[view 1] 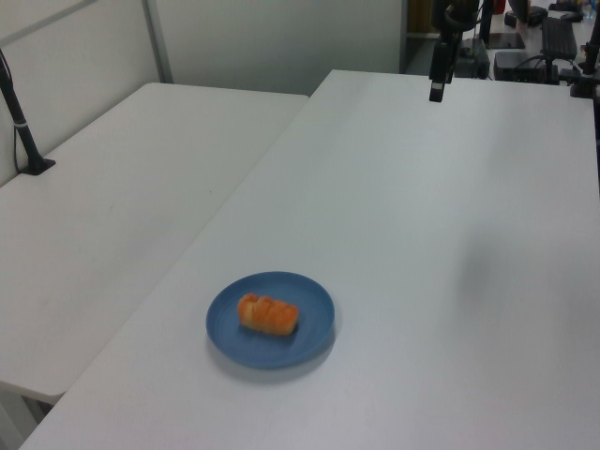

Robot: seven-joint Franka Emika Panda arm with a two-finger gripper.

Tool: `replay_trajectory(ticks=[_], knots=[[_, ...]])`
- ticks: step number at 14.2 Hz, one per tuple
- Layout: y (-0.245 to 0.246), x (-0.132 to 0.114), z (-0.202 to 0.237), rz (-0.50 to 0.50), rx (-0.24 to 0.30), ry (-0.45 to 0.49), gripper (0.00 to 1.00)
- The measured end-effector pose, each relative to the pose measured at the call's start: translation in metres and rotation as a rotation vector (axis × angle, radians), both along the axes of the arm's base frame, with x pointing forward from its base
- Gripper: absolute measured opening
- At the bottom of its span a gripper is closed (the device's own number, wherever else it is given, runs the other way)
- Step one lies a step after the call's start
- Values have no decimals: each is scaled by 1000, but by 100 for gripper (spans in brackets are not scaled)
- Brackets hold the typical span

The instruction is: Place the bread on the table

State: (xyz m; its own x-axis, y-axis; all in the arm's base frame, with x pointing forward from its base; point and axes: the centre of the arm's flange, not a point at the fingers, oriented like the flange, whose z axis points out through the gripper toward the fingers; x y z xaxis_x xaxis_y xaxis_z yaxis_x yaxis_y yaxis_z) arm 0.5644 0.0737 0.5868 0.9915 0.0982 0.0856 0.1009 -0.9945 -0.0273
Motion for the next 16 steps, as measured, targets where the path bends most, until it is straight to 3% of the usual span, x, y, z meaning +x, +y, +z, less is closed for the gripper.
replay_trajectory(ticks=[16], knots=[[9,-2,-8,14,4,36,100]])
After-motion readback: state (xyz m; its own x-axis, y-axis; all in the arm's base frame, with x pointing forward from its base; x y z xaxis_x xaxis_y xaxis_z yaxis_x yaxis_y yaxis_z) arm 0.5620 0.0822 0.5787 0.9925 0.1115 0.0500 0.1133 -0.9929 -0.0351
